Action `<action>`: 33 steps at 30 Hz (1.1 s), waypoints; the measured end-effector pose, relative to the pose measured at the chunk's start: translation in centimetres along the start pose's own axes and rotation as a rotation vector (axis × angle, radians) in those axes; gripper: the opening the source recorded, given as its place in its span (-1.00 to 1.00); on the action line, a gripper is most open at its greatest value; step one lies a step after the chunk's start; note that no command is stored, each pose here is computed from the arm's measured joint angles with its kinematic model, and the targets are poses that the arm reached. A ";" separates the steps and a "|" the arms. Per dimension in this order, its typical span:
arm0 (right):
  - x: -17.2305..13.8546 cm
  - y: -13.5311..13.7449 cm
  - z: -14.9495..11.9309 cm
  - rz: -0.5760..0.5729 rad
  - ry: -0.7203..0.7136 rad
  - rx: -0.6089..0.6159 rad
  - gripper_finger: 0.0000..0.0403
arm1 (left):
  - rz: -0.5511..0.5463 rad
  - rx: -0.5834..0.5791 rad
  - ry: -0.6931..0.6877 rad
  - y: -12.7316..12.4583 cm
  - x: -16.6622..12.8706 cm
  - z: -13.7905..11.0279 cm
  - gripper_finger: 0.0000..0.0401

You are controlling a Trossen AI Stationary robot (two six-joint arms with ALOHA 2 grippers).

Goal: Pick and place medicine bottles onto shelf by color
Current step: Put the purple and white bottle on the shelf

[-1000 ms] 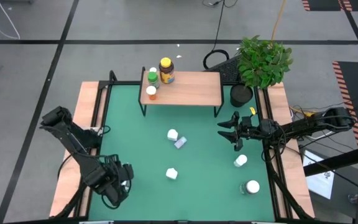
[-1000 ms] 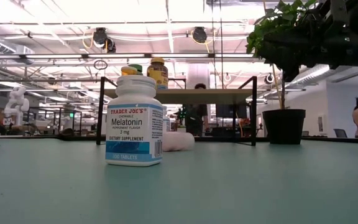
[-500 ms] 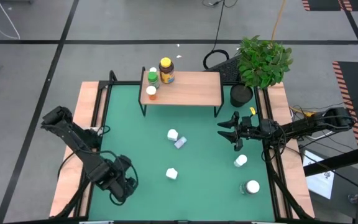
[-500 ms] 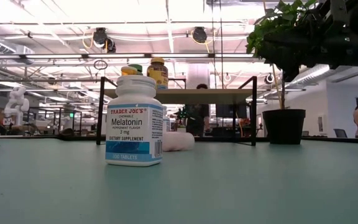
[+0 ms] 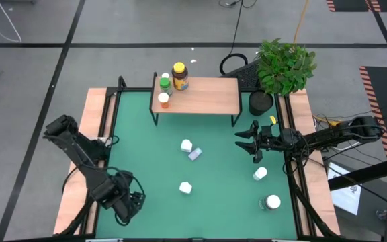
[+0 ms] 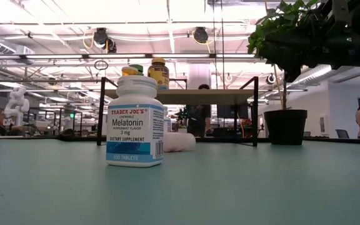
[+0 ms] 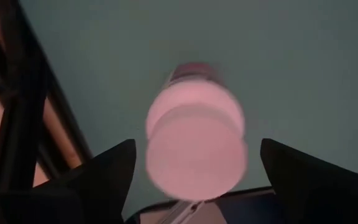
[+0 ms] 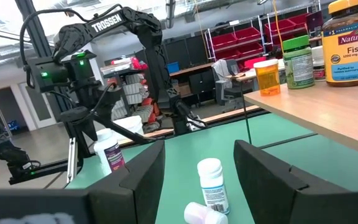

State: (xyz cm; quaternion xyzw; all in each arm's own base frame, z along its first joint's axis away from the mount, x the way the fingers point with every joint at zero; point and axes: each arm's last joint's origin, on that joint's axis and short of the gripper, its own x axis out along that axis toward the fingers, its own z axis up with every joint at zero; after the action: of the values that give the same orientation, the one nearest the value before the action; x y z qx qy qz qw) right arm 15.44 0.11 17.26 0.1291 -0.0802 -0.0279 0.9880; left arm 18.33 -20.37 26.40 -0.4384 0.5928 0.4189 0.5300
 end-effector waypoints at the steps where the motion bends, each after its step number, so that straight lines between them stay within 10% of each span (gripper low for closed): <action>1: 0.0 0.0 0.0 0.000 0.000 0.000 -0.07 | 0.005 -0.012 0.006 0.1 0.0 -0.2 0.73; 16: 0.0 0.0 0.0 0.000 0.000 -0.003 -0.07 | -0.019 -0.044 -0.004 0.6 0.1 -1.1 0.68; 26: 0.0 0.0 0.0 0.000 0.000 0.024 -0.07 | -0.029 0.244 -0.029 -0.2 0.0 0.0 0.15; 33: 0.0 0.0 0.0 0.000 0.000 0.026 -0.07 | -0.027 0.550 -0.044 -0.2 0.0 0.2 0.18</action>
State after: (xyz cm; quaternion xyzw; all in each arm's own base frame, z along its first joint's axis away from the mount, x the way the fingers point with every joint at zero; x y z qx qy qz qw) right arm 15.44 0.11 17.26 0.1417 -0.0806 -0.0270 0.9863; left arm 18.61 -20.27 26.37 -0.2769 0.6666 0.2446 0.6474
